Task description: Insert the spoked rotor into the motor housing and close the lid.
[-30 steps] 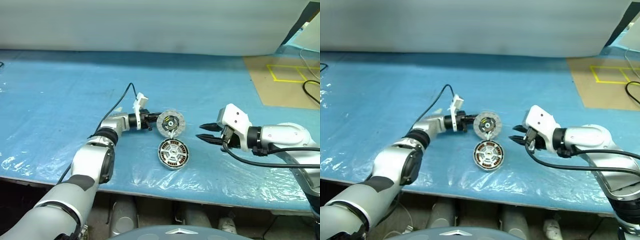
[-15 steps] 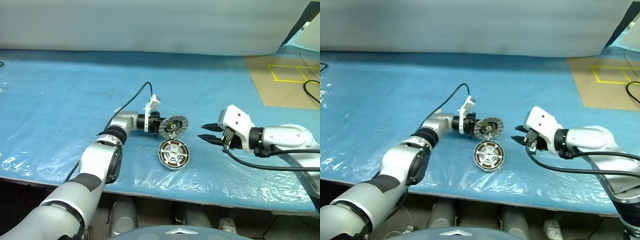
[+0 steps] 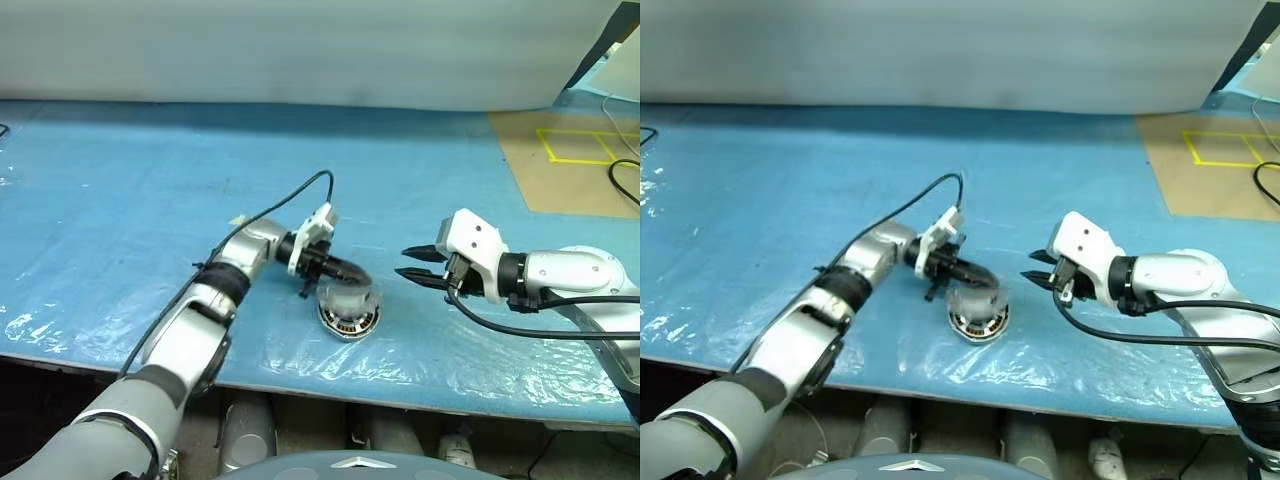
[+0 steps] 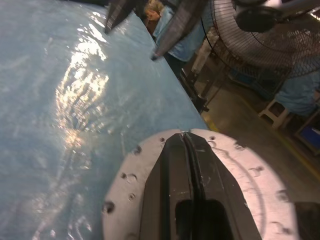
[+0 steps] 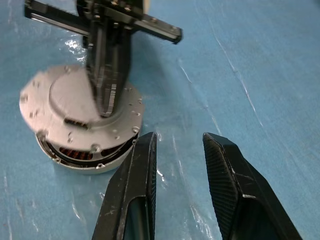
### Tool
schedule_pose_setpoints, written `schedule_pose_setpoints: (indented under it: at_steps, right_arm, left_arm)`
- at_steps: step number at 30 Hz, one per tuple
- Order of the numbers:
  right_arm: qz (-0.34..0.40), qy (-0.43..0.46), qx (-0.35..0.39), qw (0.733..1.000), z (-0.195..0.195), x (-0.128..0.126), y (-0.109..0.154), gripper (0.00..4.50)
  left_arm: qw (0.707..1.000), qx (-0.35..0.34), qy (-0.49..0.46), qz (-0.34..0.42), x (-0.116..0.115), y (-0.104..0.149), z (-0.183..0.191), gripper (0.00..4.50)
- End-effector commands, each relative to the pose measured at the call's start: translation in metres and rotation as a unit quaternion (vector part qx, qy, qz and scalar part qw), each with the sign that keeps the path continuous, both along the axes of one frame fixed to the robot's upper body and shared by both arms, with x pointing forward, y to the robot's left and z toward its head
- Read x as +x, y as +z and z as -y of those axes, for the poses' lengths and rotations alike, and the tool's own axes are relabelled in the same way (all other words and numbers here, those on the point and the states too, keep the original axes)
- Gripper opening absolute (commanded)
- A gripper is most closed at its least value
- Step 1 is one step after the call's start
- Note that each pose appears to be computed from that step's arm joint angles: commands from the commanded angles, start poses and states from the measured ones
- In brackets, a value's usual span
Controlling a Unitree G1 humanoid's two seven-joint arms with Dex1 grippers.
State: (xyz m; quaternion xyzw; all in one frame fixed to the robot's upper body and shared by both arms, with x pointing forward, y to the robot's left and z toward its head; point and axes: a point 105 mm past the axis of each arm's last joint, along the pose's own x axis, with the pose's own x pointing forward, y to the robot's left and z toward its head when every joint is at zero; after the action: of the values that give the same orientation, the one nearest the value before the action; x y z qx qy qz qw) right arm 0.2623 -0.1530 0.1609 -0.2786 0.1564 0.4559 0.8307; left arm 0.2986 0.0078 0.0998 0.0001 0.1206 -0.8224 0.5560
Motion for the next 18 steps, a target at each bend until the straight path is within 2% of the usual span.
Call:
schedule_pose_setpoints:
  at_steps: [1,3,6,10,13,15,18]
  right_arm:
    - [0.033,0.015,-0.006,0.999,-0.002,0.008,0.011,1.52]
    - [0.036,0.021,-0.003,0.999,-0.005,0.011,0.012,1.52]
    - [0.037,0.03,0.002,0.999,-0.01,0.014,0.011,1.52]
    - [0.033,0.053,0.027,0.998,-0.022,0.016,0.015,1.52]
    - [0.003,0.086,0.067,0.994,-0.033,0.01,0.021,1.52]
    - [-0.026,0.108,0.09,0.99,-0.038,0.003,0.021,1.52]
    - [-0.042,0.135,0.066,0.988,-0.038,0.0,0.011,1.52]
  left_arm:
    - [0.998,0.012,-0.054,0.039,-0.018,0.001,-0.007,0.04]
    - [0.996,0.027,-0.061,0.053,-0.023,-0.007,-0.016,0.04]
    - [0.998,0.008,-0.045,0.052,-0.019,-0.001,-0.018,0.04]
    - [0.995,-0.079,0.038,0.057,0.004,0.036,-0.014,0.04]
    - [0.981,-0.153,0.104,0.057,0.012,0.068,-0.017,0.04]
    - [0.973,-0.174,0.139,0.07,0.008,0.079,-0.022,0.04]
    - [0.961,-0.19,0.192,0.067,-0.013,0.083,-0.031,0.04]
